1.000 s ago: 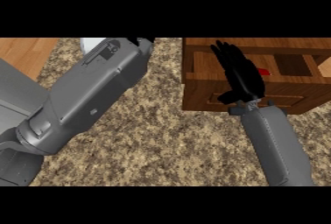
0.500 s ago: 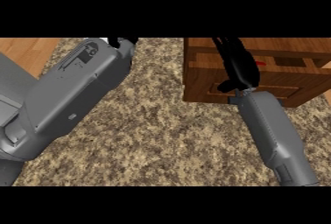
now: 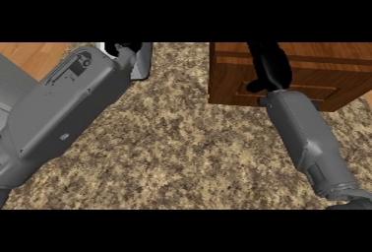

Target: Pick up the can, place it into the drawer and close the drawer

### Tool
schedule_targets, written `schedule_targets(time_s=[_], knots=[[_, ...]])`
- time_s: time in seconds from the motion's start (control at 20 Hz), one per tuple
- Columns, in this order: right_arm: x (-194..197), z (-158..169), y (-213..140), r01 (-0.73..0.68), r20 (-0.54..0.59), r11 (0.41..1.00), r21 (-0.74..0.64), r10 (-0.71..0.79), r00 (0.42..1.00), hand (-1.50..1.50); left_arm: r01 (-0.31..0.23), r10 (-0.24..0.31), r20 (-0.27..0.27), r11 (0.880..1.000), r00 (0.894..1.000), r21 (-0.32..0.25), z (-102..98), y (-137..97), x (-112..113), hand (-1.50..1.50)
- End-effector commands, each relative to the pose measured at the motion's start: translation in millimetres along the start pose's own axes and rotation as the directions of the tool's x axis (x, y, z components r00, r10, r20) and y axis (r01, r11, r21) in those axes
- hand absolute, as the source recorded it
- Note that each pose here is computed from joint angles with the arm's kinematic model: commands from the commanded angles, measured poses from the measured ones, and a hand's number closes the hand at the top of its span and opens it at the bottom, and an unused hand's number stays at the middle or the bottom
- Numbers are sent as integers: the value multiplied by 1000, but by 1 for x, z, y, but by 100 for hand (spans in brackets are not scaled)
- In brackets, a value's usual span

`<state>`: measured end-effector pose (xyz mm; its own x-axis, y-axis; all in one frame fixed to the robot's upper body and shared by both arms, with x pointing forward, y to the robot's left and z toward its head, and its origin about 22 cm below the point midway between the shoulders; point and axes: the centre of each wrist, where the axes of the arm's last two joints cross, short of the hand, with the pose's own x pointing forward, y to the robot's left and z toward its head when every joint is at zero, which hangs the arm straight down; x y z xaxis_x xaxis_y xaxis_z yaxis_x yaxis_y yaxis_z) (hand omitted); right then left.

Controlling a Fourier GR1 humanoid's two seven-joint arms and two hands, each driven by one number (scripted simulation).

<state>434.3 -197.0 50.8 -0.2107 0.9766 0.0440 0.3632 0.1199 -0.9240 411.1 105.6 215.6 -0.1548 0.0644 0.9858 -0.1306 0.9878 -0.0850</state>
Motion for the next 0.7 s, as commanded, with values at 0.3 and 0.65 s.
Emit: schedule_targets(time_s=[0.3, 0.65], knots=[[-3, -36, -24, -8, -39, 997, -72, 5, 999, -150, 6, -5, 11, 1000, 1000, -12, 14, -8, 8, -150], [-6, -57, -49, -55, -73, 996, -72, 49, 996, -150, 0, 0, 8, 1000, 1000, -22, 10, 16, 29, -150]])
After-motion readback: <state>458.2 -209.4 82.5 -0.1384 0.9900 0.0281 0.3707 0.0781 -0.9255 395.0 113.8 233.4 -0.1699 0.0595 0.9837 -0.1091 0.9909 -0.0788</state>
